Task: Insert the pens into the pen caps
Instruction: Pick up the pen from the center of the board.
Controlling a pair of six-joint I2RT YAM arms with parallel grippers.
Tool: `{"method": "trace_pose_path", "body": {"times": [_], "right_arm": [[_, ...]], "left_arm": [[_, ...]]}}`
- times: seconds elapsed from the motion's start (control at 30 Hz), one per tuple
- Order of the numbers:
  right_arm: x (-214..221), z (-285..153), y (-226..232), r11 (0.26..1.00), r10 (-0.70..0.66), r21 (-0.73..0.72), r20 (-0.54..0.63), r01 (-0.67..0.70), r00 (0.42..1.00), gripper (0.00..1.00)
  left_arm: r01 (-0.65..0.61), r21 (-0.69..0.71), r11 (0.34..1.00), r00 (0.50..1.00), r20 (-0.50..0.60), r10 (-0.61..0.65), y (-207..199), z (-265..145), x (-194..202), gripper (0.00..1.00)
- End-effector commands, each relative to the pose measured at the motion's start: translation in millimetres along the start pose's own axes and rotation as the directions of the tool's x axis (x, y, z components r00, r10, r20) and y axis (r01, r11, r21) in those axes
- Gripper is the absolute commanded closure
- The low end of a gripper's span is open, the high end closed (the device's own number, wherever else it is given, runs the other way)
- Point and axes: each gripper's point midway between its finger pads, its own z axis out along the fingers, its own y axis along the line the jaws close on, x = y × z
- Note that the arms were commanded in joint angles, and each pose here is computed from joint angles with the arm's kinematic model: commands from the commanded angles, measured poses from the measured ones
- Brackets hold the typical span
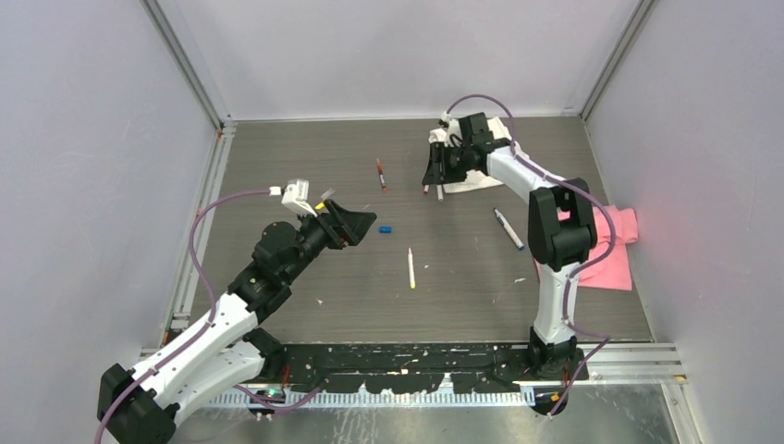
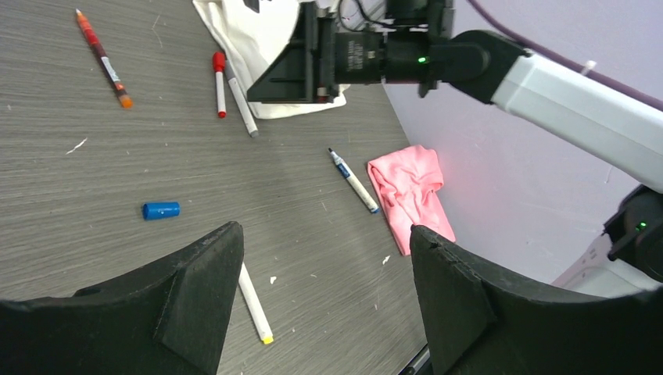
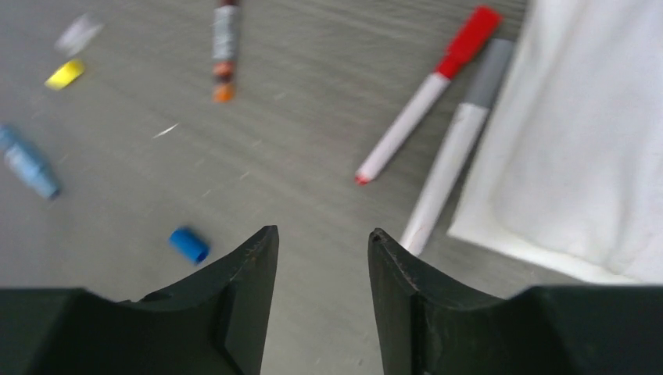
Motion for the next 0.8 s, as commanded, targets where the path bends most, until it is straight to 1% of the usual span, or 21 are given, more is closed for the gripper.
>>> {"method": "trace_pose_path", "body": {"times": [0.0,0.07,0.13,0.23,0.4,0.47,0.57,0.7,0.77], "right_arm": [[-20.0,-76.7,64.6,0.935,-0.173,-0.306,0.047,0.179,0.984,0.46],[-9.4,-95.3,70.8,0.916,-0.198,-0.352,0.022,0.193,0.98,0.44],[2.1,-113.0,74.1,0.903,-0.218,-0.378,0.002,0.203,0.976,0.43],[20.2,-137.2,73.9,0.896,-0.241,-0.389,-0.021,0.214,0.97,0.41],[41.5,-174.9,61.9,0.898,-0.281,-0.347,0.02,0.27,0.96,0.39],[47.7,-190.2,55.5,0.904,-0.275,-0.333,0.033,0.27,0.961,0.38],[54.3,-204.0,44.8,0.915,-0.235,-0.324,0.053,0.24,0.97,0.38],[62.4,-214.6,32.6,0.93,-0.164,-0.318,0.084,0.182,0.983,0.38],[63.8,-220.7,23.1,0.94,-0.13,-0.302,0.103,0.156,0.986,0.38]], "left_arm": [[0.004,0.028,1.0,0.999,0.038,-0.005,-10.5,-2.8,-13.6,0.21],[0.001,0.013,1.0,1.0,0.022,-0.001,-8.2,-2.8,-11.3,0.2],[0.0,-0.005,1.0,1.0,-0.005,0.0,-6.0,-2.6,-7.9,0.17],[-0.012,-0.043,0.999,0.998,-0.066,0.009,-0.2,-2.1,1.2,0.14],[-0.062,-0.122,0.991,0.985,-0.165,0.041,12.5,-4.4,12.1,0.14],[-0.093,-0.133,0.987,0.976,-0.209,0.064,15.6,-4.8,17.0,0.14],[-0.159,-0.144,0.977,0.944,-0.313,0.108,21.4,-5.5,29.0,0.14],[-0.263,-0.19,0.946,0.874,-0.462,0.15,39.1,-5.4,44.8,0.14],[-0.308,-0.195,0.931,0.844,-0.508,0.172,45.4,-4.7,48.3,0.14]]}}
